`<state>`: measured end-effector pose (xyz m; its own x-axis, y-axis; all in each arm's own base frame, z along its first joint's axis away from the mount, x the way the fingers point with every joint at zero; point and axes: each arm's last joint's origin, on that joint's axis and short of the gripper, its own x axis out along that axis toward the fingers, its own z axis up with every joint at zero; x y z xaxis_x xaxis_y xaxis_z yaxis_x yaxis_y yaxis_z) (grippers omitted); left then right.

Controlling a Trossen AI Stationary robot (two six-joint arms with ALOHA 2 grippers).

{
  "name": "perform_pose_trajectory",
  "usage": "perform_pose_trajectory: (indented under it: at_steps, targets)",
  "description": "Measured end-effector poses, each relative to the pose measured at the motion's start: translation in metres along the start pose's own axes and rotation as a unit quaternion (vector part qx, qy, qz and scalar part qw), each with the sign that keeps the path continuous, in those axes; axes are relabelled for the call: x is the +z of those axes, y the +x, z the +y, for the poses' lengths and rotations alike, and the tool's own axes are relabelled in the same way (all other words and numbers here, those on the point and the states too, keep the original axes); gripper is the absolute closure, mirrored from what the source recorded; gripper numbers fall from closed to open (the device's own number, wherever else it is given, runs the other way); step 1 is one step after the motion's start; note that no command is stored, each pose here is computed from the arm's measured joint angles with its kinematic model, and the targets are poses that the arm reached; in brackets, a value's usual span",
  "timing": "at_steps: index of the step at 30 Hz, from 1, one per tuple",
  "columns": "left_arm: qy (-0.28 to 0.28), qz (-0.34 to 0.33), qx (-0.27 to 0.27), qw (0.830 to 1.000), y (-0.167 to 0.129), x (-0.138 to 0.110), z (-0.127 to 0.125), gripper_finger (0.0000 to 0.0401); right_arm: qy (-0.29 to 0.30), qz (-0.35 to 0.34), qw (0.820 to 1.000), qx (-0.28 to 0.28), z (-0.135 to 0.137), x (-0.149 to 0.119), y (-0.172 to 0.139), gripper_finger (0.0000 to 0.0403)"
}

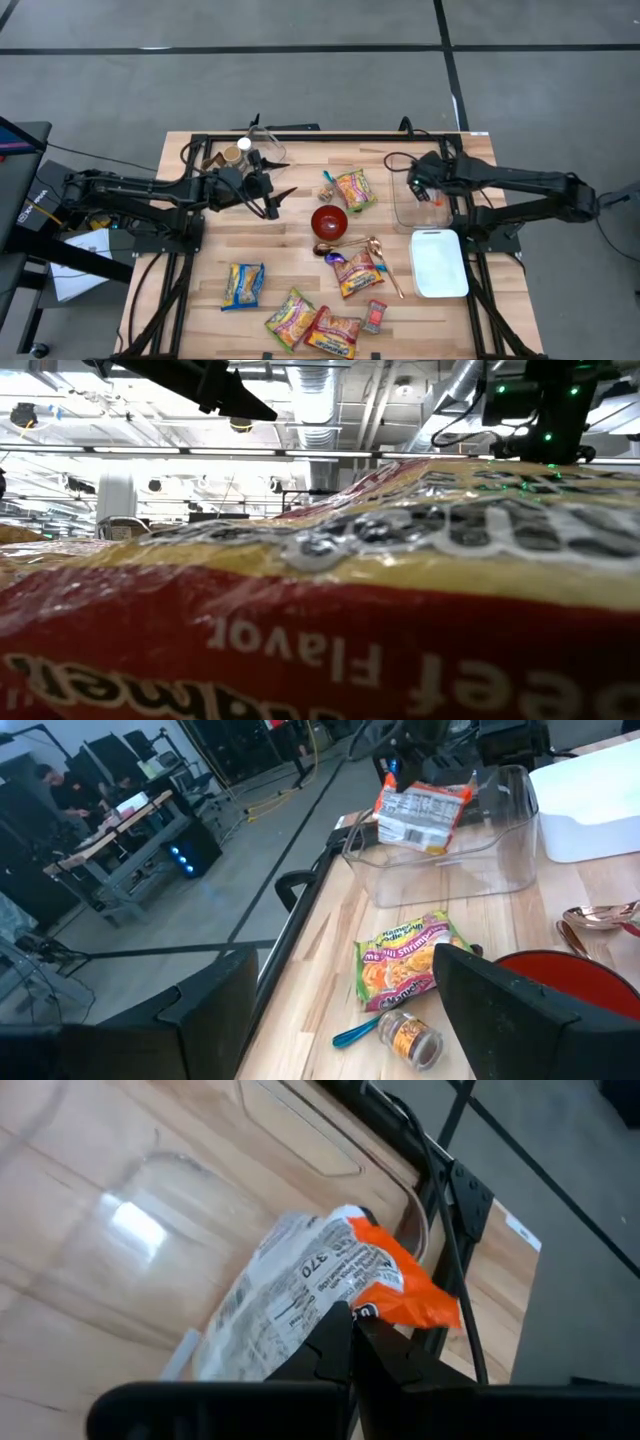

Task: Pick & Place Food Item
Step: Put the orange noodle pack into the right transparent bin

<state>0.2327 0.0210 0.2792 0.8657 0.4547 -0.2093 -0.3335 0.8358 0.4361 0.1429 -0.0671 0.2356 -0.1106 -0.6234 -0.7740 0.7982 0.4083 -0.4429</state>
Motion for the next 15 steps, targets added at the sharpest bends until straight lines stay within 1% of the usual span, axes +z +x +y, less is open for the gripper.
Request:
perform_pose_trajectory:
  at_steps: [8, 15]
  targets:
    - [0.000, 0.000, 0.000, 1.000, 0.000, 0.000, 0.000, 0.0105, -0.032, 0.041, 0.999, -0.017, 0.013, 0.006, 0.016, 0.0403]
    - [0.000, -0.004, -0.011, 1.000, 0.000, 0.000, -0.001, 0.0105, -0.047, 0.030, 0.998, -0.004, 0.025, 0.016, 0.027, 0.0403]
